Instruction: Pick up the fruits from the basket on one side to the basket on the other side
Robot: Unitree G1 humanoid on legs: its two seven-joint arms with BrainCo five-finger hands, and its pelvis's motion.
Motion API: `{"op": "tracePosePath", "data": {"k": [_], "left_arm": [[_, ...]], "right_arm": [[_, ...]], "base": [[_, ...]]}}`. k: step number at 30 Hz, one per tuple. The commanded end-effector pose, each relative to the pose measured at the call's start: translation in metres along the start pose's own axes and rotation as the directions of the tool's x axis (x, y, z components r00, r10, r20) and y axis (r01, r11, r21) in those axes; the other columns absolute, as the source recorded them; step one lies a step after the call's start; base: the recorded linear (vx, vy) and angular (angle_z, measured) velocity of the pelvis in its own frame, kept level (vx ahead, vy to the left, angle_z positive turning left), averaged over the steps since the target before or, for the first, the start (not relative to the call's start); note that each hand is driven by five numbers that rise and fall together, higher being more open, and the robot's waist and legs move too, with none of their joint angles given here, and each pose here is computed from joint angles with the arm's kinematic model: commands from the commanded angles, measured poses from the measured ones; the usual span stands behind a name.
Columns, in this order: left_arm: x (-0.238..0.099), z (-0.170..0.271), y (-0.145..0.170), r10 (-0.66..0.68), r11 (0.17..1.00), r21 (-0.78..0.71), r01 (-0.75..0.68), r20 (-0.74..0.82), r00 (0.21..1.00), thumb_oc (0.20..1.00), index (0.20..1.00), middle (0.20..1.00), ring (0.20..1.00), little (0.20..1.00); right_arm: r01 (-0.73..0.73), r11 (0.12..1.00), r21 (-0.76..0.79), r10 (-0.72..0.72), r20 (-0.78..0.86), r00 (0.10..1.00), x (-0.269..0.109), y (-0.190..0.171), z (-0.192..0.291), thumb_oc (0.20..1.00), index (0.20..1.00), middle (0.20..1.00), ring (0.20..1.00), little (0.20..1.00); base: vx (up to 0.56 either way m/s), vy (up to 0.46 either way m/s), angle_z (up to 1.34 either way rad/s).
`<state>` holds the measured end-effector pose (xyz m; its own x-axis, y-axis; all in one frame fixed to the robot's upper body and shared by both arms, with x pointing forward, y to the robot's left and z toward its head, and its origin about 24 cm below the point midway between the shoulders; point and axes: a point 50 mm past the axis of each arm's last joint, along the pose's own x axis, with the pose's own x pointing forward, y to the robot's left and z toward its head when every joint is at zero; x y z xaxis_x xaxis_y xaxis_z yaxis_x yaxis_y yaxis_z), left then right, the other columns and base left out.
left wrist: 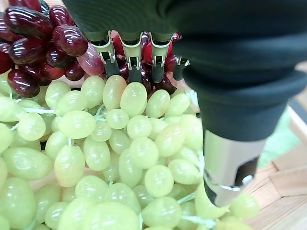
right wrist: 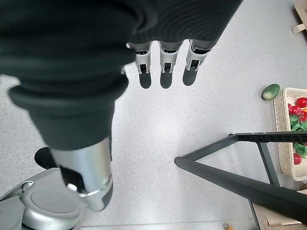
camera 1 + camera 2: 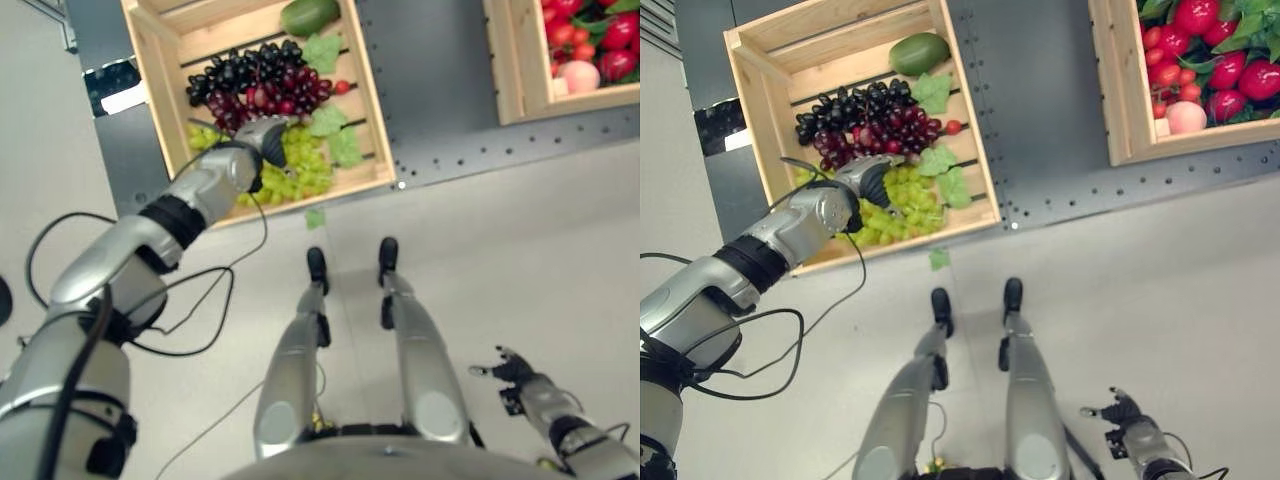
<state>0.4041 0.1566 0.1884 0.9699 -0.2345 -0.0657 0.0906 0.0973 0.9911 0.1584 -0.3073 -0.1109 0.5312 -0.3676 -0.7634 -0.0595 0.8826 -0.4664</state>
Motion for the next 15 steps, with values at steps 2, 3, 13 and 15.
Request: {"op": "tracePosePath", "data": {"k": [2,3,13,15], "left_arm": [[0.001,-0.017,0.015,0.055,0.998,0.011,-0.054,-0.089,0.994,1.000,1.000,1.000,1.000,1.000],[0.001,-0.019,0.013,0.056,0.998,0.013,-0.054,-0.097,0.994,1.000,1.000,1.000,1.000,1.000],[0.000,-0.032,-0.012,-0.002,0.999,0.043,0.009,-0.169,0.986,1.000,1.000,1.000,1.000,1.000],[-0.001,-0.034,-0.017,-0.012,0.999,0.030,0.018,-0.180,0.984,1.000,1.000,1.000,1.000,1.000]], "right_arm": [[0.022,1.000,-0.009,-0.022,-0.011,1.000,-0.005,-0.009,-0.016,1.000,1.000,1.000,1.000,1.000],[0.021,1.000,-0.008,-0.021,-0.007,1.000,-0.006,-0.009,-0.015,1.000,1.000,1.000,1.000,1.000],[0.020,1.000,-0.005,-0.020,0.029,0.999,-0.008,-0.009,-0.014,1.000,1.000,1.000,1.000,1.000],[0.021,1.000,-0.005,-0.021,0.030,0.999,-0.008,-0.009,-0.014,1.000,1.000,1.000,1.000,1.000]], "base": [[0.00,0.000,0.00],[0.00,0.000,0.00],[0.00,0.000,0.00],[0.00,0.000,0.00]]}}
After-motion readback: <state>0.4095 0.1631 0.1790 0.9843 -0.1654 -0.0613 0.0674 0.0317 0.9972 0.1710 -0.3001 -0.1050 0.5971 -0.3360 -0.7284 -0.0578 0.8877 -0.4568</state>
